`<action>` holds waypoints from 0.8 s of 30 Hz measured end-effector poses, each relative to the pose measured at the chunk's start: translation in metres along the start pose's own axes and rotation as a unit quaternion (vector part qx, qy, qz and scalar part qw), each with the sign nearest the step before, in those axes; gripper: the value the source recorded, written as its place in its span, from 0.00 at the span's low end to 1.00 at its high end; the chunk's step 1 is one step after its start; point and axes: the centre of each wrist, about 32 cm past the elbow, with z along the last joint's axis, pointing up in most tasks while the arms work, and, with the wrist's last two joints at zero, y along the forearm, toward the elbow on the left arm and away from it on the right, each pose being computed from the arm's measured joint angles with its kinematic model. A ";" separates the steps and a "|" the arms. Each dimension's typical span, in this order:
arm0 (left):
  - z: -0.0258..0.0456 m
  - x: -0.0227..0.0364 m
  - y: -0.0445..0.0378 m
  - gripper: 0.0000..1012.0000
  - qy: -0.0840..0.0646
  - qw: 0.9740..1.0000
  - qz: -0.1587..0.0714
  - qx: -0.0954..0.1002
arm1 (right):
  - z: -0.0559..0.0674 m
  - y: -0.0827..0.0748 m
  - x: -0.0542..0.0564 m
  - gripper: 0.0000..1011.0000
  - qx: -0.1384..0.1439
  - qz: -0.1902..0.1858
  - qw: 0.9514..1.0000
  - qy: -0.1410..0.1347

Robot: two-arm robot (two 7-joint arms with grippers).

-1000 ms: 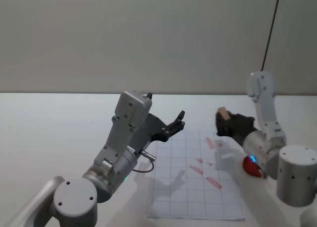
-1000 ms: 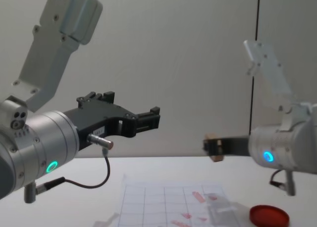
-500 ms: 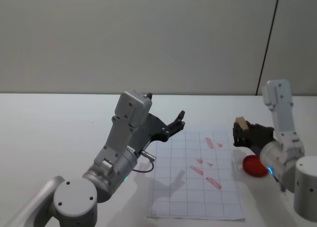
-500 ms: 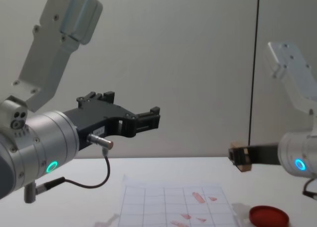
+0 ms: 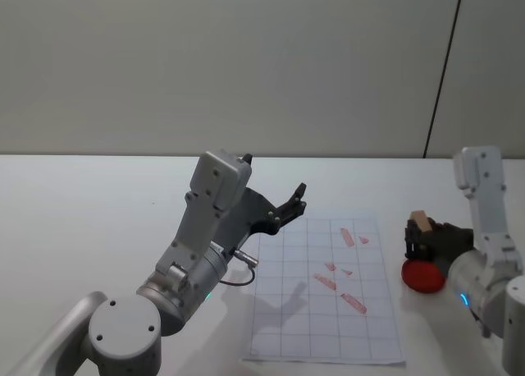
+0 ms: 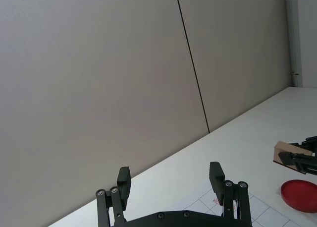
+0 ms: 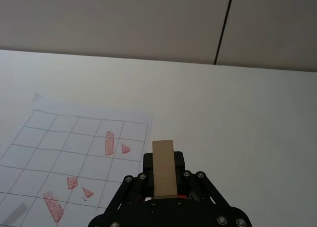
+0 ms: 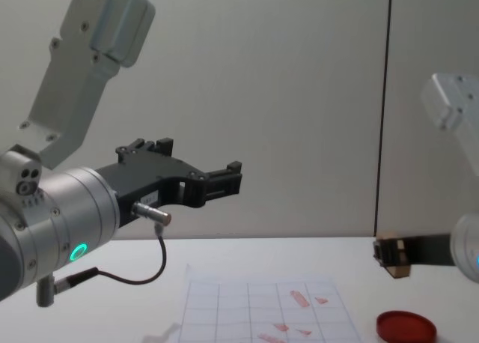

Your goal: Use the one hand to pick up the stamp and affix it onto the A4 paper.

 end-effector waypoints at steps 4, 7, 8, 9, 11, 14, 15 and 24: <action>0.0000 0.0000 0.0000 0.99 0.000 1.000 0.000 0.000 | -0.002 -0.005 0.000 0.22 -0.005 -0.013 1.000 0.011; 0.0000 0.0000 0.0000 0.99 0.000 1.000 0.000 0.000 | -0.004 -0.008 0.000 0.22 -0.010 -0.020 0.999 0.022; 0.0000 0.0000 0.0000 0.99 0.000 1.000 0.000 0.000 | -0.005 -0.009 0.000 0.22 -0.012 -0.022 0.999 0.025; 0.0000 0.0000 0.0000 0.99 0.000 1.000 0.000 0.000 | -0.005 -0.010 0.000 0.22 -0.013 -0.023 0.999 0.027; 0.0000 0.0000 0.0000 0.99 0.000 1.000 0.000 0.000 | -0.008 -0.012 0.000 0.22 -0.018 -0.027 0.999 0.037; 0.0000 0.0000 0.0000 0.99 0.000 1.000 0.000 0.000 | -0.011 -0.014 0.000 0.22 -0.024 -0.030 0.998 0.049; 0.0000 0.0000 0.0000 0.99 0.000 1.000 0.000 0.000 | -0.011 -0.014 0.000 0.22 -0.025 -0.030 0.998 0.051; 0.0000 0.0000 0.0000 0.99 0.000 1.000 0.000 0.000 | -0.024 -0.012 0.002 0.22 -0.042 -0.035 0.996 0.071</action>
